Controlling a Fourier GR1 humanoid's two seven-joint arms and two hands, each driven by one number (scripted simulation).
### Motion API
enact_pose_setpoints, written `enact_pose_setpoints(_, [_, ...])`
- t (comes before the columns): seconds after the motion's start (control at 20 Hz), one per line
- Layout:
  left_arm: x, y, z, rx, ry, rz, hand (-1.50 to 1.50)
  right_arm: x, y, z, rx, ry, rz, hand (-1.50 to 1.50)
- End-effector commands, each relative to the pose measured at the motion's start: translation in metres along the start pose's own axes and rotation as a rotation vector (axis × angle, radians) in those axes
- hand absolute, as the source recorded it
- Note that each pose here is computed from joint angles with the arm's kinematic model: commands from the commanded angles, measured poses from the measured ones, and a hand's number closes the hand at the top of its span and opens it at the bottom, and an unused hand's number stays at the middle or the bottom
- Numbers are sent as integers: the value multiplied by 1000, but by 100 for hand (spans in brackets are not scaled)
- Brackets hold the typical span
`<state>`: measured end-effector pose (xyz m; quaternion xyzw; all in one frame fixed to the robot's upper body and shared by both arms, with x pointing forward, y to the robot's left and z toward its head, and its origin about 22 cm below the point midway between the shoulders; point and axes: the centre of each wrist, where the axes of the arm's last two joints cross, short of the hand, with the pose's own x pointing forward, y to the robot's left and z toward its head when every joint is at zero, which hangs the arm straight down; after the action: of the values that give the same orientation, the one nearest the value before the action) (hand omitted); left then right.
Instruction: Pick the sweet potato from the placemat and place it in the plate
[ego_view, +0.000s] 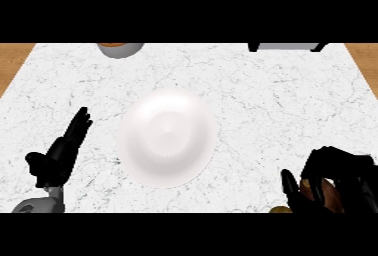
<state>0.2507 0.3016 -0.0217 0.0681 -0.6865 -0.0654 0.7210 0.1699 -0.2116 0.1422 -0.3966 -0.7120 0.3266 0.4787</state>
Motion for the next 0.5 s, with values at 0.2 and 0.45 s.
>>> enact_pose_setpoints(0.2, [-6, 11, -2, 1, -18, -13, 0, 66, 19, -49, 35, -55, -9, 150])
enact_pose_setpoints(0.45, [3, 13, -9, -1, -14, -4, 0, 75, 58, -84, 131, -56, -72, 150])
